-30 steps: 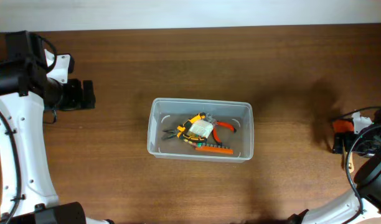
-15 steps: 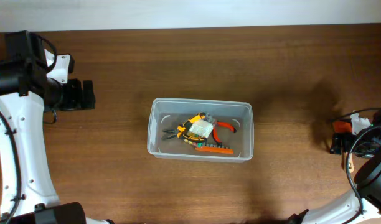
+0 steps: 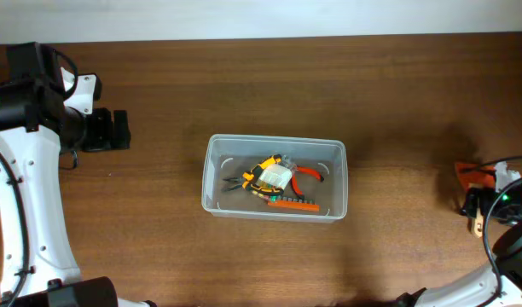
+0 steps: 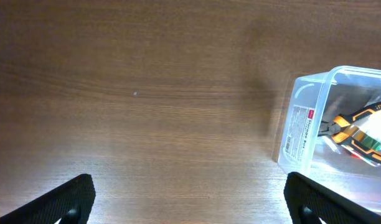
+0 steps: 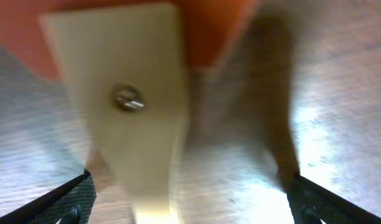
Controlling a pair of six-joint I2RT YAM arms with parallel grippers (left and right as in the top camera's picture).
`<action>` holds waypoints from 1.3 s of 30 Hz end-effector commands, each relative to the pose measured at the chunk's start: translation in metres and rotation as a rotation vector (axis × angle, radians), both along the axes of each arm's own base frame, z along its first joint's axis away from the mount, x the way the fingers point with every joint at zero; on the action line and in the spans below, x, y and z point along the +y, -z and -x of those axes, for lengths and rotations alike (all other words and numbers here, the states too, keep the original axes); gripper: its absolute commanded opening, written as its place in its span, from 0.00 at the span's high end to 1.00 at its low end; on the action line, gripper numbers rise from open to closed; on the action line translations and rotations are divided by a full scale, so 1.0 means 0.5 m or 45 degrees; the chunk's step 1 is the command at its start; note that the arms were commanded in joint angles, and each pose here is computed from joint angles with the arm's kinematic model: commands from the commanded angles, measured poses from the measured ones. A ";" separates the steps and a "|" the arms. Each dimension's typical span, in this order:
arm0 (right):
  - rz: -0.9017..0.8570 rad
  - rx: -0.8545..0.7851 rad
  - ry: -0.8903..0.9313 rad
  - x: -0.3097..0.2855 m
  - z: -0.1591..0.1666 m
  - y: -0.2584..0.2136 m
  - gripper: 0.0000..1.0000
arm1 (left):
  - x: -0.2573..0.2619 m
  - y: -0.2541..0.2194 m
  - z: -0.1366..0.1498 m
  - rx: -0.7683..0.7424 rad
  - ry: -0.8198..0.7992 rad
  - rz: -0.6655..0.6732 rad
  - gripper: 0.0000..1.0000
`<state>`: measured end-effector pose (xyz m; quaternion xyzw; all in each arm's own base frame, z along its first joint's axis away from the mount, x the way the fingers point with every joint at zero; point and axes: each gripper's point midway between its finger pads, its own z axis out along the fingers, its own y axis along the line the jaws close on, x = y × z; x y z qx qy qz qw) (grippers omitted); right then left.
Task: Pack container
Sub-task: 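Lower the right gripper and grasp the scraper by its wooden handle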
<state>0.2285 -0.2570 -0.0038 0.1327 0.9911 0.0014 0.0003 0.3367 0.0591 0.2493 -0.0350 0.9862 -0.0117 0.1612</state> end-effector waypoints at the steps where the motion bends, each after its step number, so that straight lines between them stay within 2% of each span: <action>1: -0.069 -0.008 -0.001 0.017 0.014 0.018 0.01 | -0.003 -0.004 -0.006 -0.012 -0.009 0.016 0.01; 21: -0.028 0.011 -0.144 0.032 -0.012 0.019 0.01 | -0.003 -0.004 -0.006 -0.012 -0.009 0.016 0.01; 33: -0.029 0.018 -0.150 0.035 -0.013 0.019 0.01 | -0.003 -0.004 -0.006 -0.012 -0.009 0.016 0.01; 39: -0.019 0.014 -0.150 0.031 -0.015 0.019 0.09 | -0.003 -0.004 -0.006 -0.012 -0.009 0.016 0.01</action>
